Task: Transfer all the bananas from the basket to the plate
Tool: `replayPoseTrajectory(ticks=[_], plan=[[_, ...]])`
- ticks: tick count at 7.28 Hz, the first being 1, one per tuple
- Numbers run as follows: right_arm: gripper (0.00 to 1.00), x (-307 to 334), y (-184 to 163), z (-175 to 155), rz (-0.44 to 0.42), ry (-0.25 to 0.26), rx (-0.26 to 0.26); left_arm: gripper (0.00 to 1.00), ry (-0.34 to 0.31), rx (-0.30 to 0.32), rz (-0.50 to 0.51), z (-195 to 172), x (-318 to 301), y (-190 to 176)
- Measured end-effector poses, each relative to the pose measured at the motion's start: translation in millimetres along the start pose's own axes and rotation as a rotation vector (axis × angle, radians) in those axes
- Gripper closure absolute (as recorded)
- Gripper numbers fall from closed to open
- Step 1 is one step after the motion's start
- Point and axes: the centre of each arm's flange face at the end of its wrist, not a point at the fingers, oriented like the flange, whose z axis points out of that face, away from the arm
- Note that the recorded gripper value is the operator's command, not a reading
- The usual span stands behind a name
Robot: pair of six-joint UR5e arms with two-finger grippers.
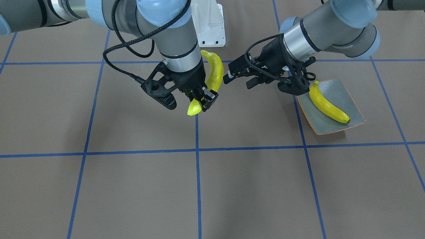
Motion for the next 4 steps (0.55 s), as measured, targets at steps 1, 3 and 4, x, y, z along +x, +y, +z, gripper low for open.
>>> replayPoseTrajectory(ticks=[1,3,4], plan=[[1.0,4.6,-0.8,-5.0,-0.009,-0.017,-0.019,0.0,0.022,-0.005,0.013,-3.1,2.0,2.9],[1.0,11.3,-4.5,-6.2,-0.032,-0.055,-0.059,0.0,0.085,-0.015,0.008,-9.7,8.5,11.7],[1.0,13.5,-5.0,-7.8,-0.04,-0.068,-0.071,0.0,0.113,-0.02,-0.001,-11.6,12.6,16.3]])
